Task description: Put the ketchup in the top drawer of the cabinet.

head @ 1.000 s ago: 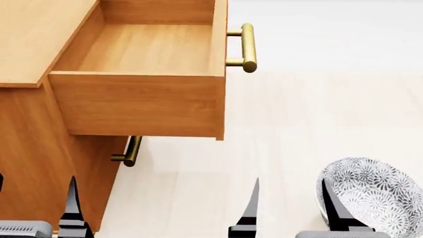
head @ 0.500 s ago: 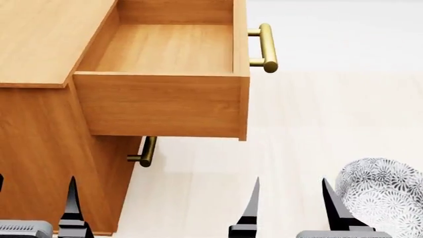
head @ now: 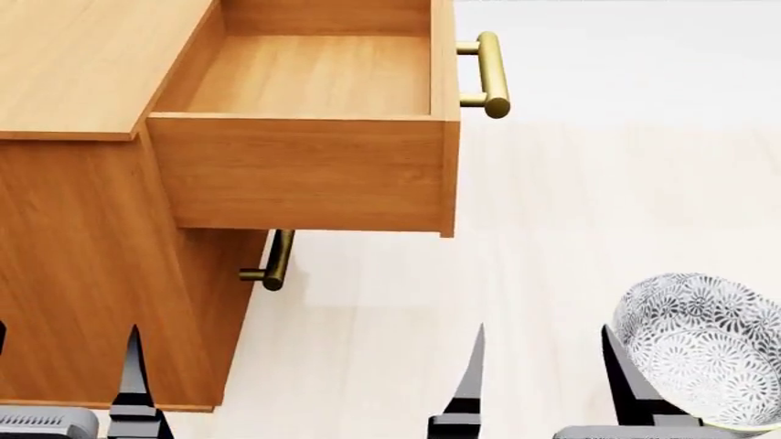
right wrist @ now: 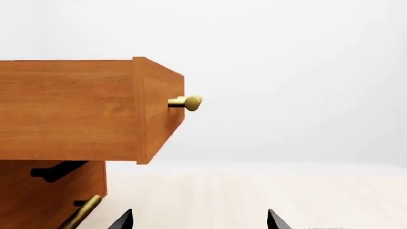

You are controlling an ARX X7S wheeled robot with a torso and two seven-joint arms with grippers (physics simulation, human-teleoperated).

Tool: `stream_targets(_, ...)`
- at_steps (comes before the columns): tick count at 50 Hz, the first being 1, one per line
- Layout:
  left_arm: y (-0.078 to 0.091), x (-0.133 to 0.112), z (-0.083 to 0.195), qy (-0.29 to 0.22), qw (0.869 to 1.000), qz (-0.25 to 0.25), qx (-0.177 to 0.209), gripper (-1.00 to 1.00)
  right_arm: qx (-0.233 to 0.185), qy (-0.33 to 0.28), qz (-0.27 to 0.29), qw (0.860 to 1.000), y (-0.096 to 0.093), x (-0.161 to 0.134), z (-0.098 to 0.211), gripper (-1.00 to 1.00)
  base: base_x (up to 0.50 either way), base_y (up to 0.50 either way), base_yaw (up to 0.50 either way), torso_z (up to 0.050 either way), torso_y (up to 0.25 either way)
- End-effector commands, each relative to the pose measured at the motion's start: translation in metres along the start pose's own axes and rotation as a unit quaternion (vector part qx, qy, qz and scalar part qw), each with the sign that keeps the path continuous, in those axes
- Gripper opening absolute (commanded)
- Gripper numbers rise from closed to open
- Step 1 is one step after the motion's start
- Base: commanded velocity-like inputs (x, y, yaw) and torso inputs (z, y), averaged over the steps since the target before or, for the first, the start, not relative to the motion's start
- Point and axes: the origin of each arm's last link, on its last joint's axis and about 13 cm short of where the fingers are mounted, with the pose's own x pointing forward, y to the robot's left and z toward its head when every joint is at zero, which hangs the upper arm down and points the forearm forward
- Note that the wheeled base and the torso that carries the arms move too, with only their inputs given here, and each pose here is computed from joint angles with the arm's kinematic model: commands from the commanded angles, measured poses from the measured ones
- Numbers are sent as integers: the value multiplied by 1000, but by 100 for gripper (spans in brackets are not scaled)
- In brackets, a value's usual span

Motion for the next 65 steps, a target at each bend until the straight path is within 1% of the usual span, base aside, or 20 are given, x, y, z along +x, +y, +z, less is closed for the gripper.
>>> stream_targets(1,0,-1,1,-2,1000,1,3,100,-27,-7,2,1000,-13,-3,5,100,0,0,0,0,0)
stream_targets(2,0,-1,1,-2,1000,1,3,100,-32,-7,-2,999,-15,-3,5,100,0,0,0,0,0)
stream_targets(4,0,-1,1,-2,1000,1,4,100,-27,-3,-3,1000,-20,-5,3,100,0,0,0,0,0)
stream_targets(7,0,-1,1,-2,1000,1,4,100,-34,0,-8,999,-26,-7,1,100,0,0,0,0,0)
stream_targets(9,0,-1,0,-1,1000,2,4,100,-47,2,-18,999,-34,-8,1,100,0,0,0,0,0)
stream_targets(11,0,-1,-1,0,1000,3,5,100,-50,2,-25,998,-41,-7,2,100,0,0,0,0,0)
stream_targets(20,-1,1,0,0,1000,3,6,100,-70,3,-48,996,-64,-5,1,100,0,0,0,0,0)
stream_targets(22,-1,2,-1,1,1000,3,8,100,-66,5,-53,996,-71,-4,1,100,0,0,0,0,0)
stream_targets(28,-2,2,-1,0,1000,2,9,100,-67,5,-55,996,-82,-3,5,100,0,0,0,0,0)
stream_targets(31,-3,3,0,0,1000,1,9,100,-67,5,-66,996,-89,-3,7,100,0,0,0,0,0)
stream_targets(41,-3,2,1,-1,1000,2,9,100,-68,3,-85,994,-106,-2,8,100,0,0,0,0,0)
stream_targets(47,-4,2,1,0,1000,3,10,100,-75,8,-81,994,-118,1,8,100,0,0,0,0,0)
stream_targets(50,-4,3,1,0,1000,4,11,100,-71,11,-72,995,-124,3,7,100,0,0,0,0,0)
stream_targets(54,-5,3,1,1,1000,5,12,100,-69,7,-41,997,-131,4,7,100,0,0,0,0,0)
stream_targets(55,-4,3,1,1,1000,5,12,100,-60,17,-37,997,-132,4,7,100,0,0,0,0,0)
stream_targets(59,-5,2,2,0,1000,7,14,100,-62,16,-23,998,-139,4,6,100,0,0,0,0,0)
stream_targets(60,-6,2,2,0,1000,7,15,100,-43,15,-5,999,-141,2,5,100,0,0,0,0,0)
stream_targets(62,-6,2,2,0,1000,7,15,100,-51,15,-2,999,-143,1,4,100,0,0,0,0,0)
stream_targets(64,-6,2,2,1,1000,7,15,100,-45,22,13,999,-145,-1,3,100,0,0,0,0,0)
stream_targets(65,-6,2,2,1,1000,7,17,100,-53,18,10,998,-147,-1,2,100,0,0,0,0,0)
